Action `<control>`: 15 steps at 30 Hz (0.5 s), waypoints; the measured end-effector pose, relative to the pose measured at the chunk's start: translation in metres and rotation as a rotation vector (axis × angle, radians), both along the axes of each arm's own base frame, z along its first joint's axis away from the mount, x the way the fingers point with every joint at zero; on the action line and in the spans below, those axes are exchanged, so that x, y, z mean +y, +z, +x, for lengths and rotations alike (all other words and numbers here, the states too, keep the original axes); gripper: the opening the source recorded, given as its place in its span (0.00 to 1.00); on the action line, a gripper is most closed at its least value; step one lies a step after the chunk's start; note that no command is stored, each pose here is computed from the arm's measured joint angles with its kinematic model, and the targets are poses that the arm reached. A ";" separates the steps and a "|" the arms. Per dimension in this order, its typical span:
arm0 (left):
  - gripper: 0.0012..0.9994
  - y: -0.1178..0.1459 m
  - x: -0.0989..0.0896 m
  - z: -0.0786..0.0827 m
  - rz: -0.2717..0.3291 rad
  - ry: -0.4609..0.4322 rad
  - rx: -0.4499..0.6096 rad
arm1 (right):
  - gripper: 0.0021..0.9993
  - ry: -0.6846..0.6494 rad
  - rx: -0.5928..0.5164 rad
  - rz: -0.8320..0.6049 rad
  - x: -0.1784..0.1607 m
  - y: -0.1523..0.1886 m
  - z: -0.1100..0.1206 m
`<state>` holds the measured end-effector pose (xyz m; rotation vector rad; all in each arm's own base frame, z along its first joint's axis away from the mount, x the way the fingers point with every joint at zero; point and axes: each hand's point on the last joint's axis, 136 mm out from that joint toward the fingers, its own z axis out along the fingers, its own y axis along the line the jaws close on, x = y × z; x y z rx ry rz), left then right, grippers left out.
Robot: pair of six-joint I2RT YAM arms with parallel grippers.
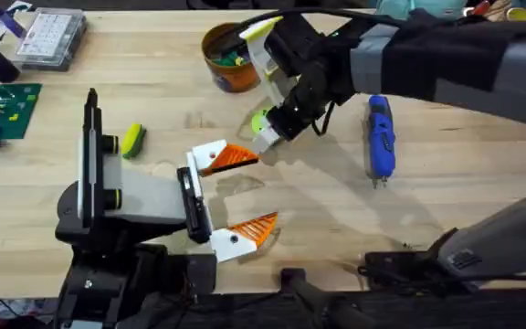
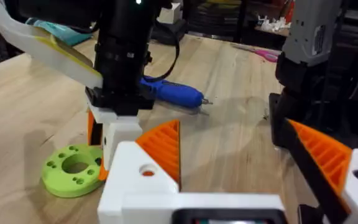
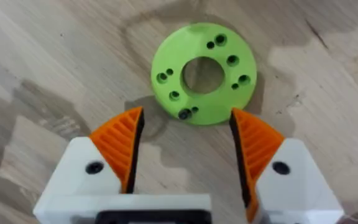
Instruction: Pick up the gripper from the table and insert it into the empty holder that is missing its gripper. Then pick up a screw, insert it into the mounting hole, and use the screwdriver to tighten it. Finally, clean up the table by picking up the vegetable and placing it into the bucket.
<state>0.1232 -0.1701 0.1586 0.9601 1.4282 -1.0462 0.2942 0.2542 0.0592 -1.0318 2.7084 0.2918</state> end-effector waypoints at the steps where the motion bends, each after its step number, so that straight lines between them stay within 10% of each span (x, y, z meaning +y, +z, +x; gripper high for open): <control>1: 0.99 0.000 0.000 0.000 0.000 0.000 0.000 | 0.78 0.000 0.000 0.000 0.000 0.000 0.000; 15: 0.99 0.000 0.000 0.000 0.000 0.000 0.000 | 0.55 0.017 -0.018 0.014 0.009 0.002 0.000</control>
